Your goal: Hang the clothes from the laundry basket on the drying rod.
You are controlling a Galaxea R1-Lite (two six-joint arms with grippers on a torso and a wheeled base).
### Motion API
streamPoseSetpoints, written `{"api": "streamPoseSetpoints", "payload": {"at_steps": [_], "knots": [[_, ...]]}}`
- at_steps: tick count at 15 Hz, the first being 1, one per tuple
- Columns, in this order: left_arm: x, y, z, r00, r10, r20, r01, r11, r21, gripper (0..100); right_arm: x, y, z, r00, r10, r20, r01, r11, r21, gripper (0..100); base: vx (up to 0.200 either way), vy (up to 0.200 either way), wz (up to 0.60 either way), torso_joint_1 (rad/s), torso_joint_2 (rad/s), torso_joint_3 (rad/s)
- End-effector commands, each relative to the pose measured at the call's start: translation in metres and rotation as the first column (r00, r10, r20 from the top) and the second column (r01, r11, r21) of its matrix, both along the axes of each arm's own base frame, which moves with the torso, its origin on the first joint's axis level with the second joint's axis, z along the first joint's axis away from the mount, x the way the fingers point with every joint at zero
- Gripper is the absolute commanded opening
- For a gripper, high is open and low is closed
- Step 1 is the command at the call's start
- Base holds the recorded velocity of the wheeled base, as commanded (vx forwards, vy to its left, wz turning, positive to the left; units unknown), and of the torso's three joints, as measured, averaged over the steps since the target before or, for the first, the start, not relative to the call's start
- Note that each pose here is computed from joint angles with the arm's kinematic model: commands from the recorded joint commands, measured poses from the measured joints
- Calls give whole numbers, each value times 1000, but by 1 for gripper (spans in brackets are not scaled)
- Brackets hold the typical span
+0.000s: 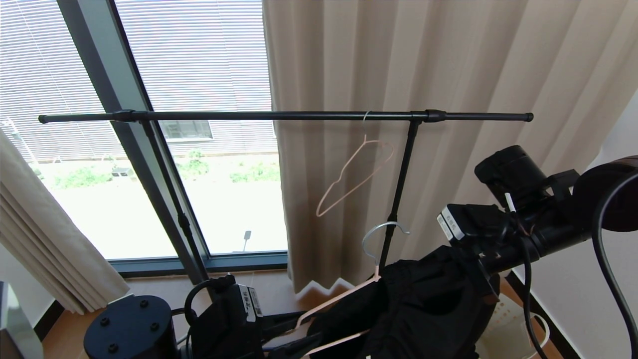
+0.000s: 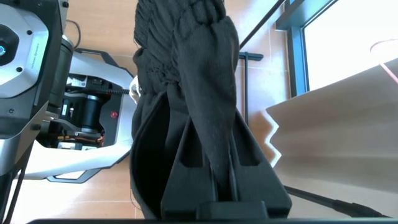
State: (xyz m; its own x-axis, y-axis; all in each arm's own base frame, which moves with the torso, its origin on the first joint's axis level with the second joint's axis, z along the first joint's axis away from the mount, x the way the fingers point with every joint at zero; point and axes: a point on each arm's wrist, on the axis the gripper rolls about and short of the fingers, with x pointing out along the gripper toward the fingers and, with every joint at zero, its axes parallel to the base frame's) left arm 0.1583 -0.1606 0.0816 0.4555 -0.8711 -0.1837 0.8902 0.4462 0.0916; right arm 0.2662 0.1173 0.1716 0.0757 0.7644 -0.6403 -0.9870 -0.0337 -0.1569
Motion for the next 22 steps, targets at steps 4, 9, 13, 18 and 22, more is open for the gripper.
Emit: {"api": "streamPoseSetpoints", "payload": {"at_steps": [4,9,13,18,22], "knots": [[8,5,2,999,41,-2,-41,999,-16,100,0,-5,5,1000,-17,17,17,1000,6,0,0,0,0,0,0,0],[37,21,13,984,176,27,-173,982,-71,100,8,-19,24,965,-165,205,179,983,-49,0,0,0,0,0,0,0],[52,18,11,976,212,-53,-217,968,-127,100,6,-20,34,914,-249,321,281,958,-59,0,0,0,0,0,0,0],[65,8,-7,970,220,-106,-230,968,-100,100,-5,-25,37,831,-328,448,370,929,-5,0,0,0,0,0,0,0],[73,-9,-23,948,284,-144,-297,952,-76,100,-20,-30,29,763,-413,497,422,901,101,0,0,0,0,0,0,0]]}}
